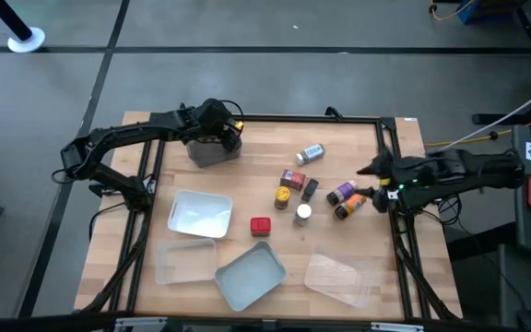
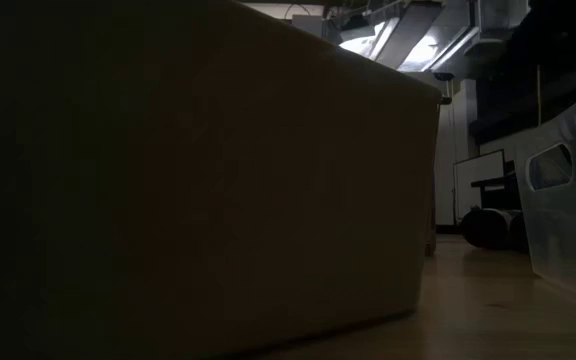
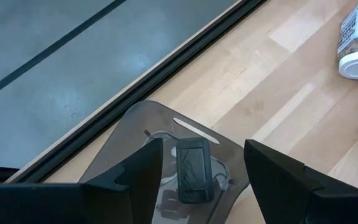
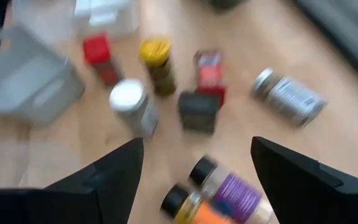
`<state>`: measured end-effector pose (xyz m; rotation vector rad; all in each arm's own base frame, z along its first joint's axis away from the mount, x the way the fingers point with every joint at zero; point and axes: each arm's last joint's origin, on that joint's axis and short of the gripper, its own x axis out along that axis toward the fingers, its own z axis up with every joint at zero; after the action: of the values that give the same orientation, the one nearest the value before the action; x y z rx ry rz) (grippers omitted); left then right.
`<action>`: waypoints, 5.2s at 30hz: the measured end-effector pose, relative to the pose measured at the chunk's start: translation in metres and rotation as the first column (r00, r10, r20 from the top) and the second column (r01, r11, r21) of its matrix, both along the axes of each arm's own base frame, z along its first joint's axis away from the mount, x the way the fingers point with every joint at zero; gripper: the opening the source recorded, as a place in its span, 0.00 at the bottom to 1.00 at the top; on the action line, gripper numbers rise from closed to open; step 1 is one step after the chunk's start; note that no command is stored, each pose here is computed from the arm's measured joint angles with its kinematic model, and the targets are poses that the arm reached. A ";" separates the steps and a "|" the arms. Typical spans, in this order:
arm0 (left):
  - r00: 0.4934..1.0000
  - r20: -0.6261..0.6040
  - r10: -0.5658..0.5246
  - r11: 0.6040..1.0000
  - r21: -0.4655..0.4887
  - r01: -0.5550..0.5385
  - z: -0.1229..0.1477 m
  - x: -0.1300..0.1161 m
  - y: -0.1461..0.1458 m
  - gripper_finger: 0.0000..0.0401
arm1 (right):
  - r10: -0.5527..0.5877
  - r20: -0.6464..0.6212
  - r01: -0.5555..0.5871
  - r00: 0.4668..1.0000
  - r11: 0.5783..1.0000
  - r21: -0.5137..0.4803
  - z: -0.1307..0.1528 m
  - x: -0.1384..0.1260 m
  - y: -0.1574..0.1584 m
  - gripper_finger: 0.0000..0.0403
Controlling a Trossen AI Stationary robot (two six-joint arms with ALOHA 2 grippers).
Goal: Sort spices by type
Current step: Put the bottom black seasoning bottle into the right transparent bin
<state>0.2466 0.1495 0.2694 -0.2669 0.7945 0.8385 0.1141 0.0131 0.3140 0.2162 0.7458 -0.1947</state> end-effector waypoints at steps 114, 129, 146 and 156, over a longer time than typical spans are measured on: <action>0.958 0.082 -0.275 0.961 0.049 0.272 0.006 0.038 -0.071 0.52 | 0.395 -0.698 -0.237 0.598 0.918 0.317 -0.164 0.086 0.028 0.37; 0.950 0.125 -0.287 0.957 0.082 0.278 0.010 0.041 -0.070 0.52 | 0.435 -0.659 -0.302 0.614 0.900 0.313 -0.139 0.103 0.031 0.37; 0.823 0.199 -0.531 0.832 0.308 0.462 0.030 0.062 -0.111 0.52 | 0.471 -0.646 -0.383 0.600 0.879 0.285 -0.094 0.117 0.032 0.37; 0.721 0.175 -0.670 0.719 0.394 0.573 0.036 0.067 -0.149 0.52 | 0.402 -0.630 -0.443 0.664 0.891 0.101 -0.048 0.131 0.030 0.37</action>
<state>0.3141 0.0009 0.3055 0.1663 0.3929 0.2406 0.2456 0.0431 0.2664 -0.1060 1.4550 0.1765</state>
